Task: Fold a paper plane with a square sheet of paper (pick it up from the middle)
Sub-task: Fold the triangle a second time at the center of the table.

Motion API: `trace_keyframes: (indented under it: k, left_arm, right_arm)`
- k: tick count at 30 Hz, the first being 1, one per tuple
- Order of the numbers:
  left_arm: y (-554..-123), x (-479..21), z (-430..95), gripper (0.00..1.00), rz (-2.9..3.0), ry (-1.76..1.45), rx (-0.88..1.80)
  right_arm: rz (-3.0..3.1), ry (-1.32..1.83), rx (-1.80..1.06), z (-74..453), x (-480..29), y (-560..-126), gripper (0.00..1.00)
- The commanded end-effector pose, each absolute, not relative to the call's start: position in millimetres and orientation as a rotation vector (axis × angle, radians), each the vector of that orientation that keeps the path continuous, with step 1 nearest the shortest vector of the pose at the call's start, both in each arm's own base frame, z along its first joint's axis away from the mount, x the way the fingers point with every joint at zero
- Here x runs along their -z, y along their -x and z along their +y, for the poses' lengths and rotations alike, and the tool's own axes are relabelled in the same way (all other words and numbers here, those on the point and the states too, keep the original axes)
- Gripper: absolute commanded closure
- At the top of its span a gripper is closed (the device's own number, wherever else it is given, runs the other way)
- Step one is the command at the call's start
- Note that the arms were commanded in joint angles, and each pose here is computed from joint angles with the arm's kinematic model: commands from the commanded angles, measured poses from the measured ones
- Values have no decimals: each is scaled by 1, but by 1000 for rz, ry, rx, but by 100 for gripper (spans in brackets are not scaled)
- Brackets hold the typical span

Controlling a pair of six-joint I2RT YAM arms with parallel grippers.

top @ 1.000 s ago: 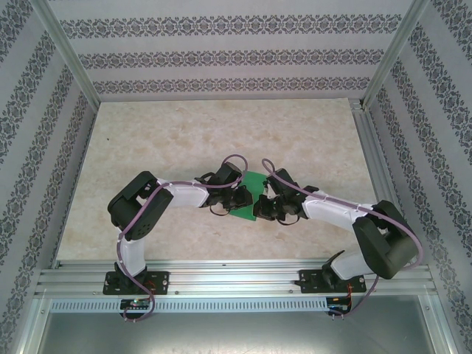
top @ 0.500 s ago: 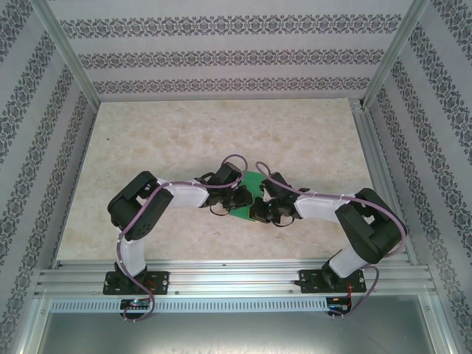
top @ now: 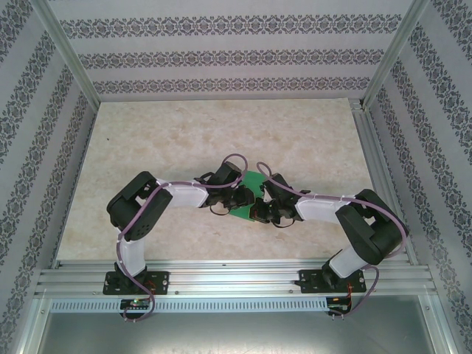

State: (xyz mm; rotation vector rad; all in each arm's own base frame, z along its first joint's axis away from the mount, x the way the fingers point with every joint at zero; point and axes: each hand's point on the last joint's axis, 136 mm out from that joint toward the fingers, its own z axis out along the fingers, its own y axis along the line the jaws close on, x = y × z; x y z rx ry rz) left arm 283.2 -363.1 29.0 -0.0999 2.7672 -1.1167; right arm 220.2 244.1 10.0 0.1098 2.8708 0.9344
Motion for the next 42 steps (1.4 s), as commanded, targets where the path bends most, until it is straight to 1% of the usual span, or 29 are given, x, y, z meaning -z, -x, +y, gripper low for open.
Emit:
trace_keyframes:
  k: [1, 8, 11, 15, 18, 24, 29, 33, 42]
  left_arm:
    - [-280, -54, -372, 76, 2698, 78, 1214]
    - [-273, -53, -370, 88, 2717, 128, 1259]
    - [-272, -47, -371, 91, 2721, 141, 1271]
    - [-272, -25, -365, 93, 2773, 165, 1188]
    - [-277, -16, -358, 94, 2770, 190, 1145]
    - [-294, -15, -344, 93, 2746, 192, 1041]
    - [-308, -16, -330, 92, 2706, 220, 1036]
    - [-317, -17, -330, 91, 2692, 215, 1049]
    - [-336, -9, -309, 90, 2692, 259, 988]
  right_arm:
    - [2992, -206, -753, 215, 24, -199, 100]
    - [2981, -216, -761, 215, 22, -202, 100]
    - [2977, -212, -766, 217, 20, -203, 100]
    - [2981, -210, -763, 217, 20, -203, 100]
    - [2993, -209, -740, 213, 21, -201, 100]
    - [3033, -197, -662, 201, 27, -191, 100]
    - [3045, -200, -653, 199, 29, -187, 100]
    - [3046, -199, -650, 199, 30, -188, 100]
    - [3050, -196, -656, 198, 29, -186, 100]
